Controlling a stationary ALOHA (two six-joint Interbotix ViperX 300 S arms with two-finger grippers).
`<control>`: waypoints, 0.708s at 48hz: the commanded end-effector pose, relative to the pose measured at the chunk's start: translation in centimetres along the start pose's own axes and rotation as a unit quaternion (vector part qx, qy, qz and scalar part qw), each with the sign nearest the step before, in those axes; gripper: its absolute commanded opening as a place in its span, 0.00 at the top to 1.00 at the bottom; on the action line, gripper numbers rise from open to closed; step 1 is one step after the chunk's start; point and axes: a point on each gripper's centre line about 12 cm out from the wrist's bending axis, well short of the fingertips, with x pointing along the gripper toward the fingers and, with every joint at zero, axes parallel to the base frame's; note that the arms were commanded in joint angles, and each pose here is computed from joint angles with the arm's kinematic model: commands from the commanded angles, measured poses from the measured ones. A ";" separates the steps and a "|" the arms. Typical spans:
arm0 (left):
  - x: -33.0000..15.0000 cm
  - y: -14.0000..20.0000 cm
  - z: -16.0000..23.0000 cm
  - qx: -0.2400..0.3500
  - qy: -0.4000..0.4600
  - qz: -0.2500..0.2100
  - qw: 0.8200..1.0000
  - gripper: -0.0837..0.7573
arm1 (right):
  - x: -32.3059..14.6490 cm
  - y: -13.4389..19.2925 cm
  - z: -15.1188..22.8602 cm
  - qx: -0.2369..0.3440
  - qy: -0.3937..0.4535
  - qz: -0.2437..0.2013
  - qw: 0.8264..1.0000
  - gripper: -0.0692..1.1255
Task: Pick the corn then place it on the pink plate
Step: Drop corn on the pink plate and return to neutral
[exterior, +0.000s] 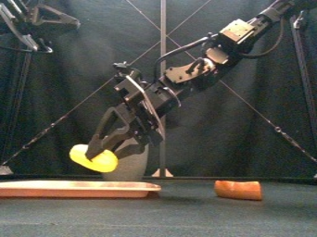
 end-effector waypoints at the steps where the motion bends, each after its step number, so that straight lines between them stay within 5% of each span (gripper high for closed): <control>1: 0.2 0.0 1.0 0.002 -0.013 -0.001 1.000 0.94 | -0.8 1.2 2.1 -0.002 -0.025 0.013 1.000 0.31; 13: 0.2 0.0 0.8 0.001 -0.010 -0.001 1.000 0.94 | -2.9 1.9 3.0 -0.004 -0.038 0.021 0.999 0.06; 34: 0.2 0.0 0.8 0.002 -0.011 -0.001 1.000 0.94 | -16.3 0.7 9.2 -0.054 -0.161 0.027 0.985 0.07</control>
